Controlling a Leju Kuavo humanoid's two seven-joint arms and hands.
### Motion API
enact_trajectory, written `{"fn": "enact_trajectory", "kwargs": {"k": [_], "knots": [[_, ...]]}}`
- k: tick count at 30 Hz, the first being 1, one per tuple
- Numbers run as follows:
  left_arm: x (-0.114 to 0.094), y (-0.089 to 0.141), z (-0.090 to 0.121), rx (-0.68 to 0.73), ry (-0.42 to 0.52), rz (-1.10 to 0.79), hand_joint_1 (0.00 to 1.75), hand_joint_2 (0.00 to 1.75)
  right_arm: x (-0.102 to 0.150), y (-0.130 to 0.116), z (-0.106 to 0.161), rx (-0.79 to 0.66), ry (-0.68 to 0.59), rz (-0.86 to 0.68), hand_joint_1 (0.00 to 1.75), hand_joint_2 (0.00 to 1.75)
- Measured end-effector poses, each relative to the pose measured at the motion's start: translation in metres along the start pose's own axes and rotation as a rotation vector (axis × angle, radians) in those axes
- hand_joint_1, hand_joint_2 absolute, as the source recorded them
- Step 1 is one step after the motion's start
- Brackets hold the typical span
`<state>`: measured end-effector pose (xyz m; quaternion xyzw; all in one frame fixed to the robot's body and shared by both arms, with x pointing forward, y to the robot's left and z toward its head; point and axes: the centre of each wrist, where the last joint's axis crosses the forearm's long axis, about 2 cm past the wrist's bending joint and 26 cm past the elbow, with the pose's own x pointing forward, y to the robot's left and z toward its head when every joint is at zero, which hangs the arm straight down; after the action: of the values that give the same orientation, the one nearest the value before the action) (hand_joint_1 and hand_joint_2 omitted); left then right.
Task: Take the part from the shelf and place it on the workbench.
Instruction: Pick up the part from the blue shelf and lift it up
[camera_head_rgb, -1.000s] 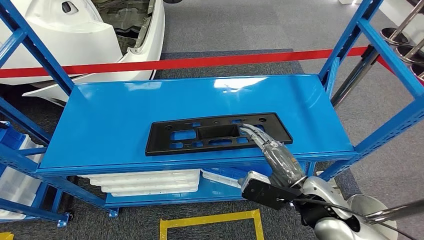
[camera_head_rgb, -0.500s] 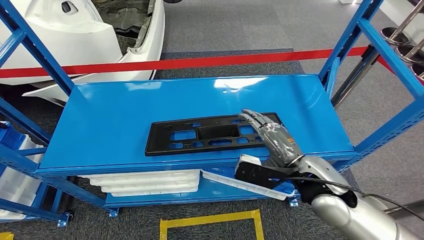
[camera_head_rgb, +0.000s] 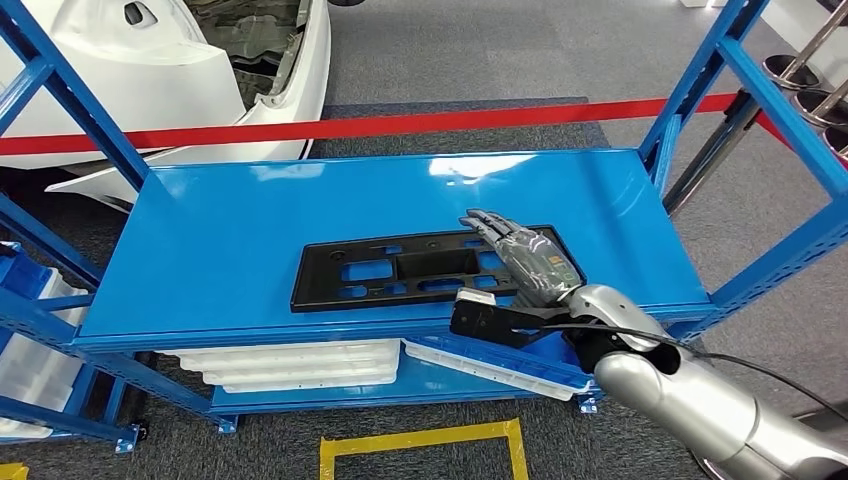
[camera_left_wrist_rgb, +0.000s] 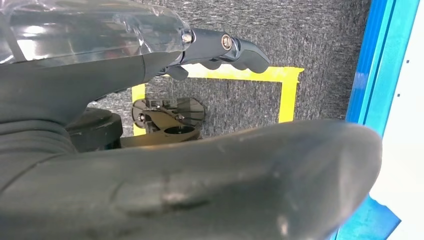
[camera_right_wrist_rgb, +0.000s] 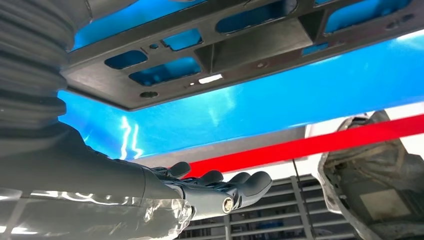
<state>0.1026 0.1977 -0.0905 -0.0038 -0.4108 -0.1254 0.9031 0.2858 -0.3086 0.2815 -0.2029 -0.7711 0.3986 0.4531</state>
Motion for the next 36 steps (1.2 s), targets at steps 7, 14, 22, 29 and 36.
{"fn": "enact_trajectory", "kwargs": {"k": [7, 14, 22, 29, 36], "knots": [[0.003, 0.001, -0.002, -0.003, 0.0, -0.009, 0.0, 0.0, -0.014, 0.009, -0.018, 0.03, -0.006, -0.018, 0.0, 1.75], [0.004, 0.001, -0.003, -0.006, 0.001, -0.018, 0.0, 0.0, -0.021, 0.02, -0.038, 0.008, -0.025, -0.053, 0.0, 1.75], [0.006, 0.002, -0.004, -0.003, -0.004, -0.032, 0.0, 0.0, -0.022, 0.03, -0.062, 0.012, -0.036, -0.063, 0.0, 1.75], [0.006, 0.002, -0.004, -0.005, -0.006, -0.037, 0.0, 0.0, -0.018, 0.038, -0.079, 0.051, -0.044, -0.03, 0.0, 1.75], [0.006, 0.002, -0.004, -0.007, -0.006, -0.04, 0.0, 0.0, -0.01, 0.046, -0.097, 0.119, -0.051, 0.011, 0.0, 1.75]]}}
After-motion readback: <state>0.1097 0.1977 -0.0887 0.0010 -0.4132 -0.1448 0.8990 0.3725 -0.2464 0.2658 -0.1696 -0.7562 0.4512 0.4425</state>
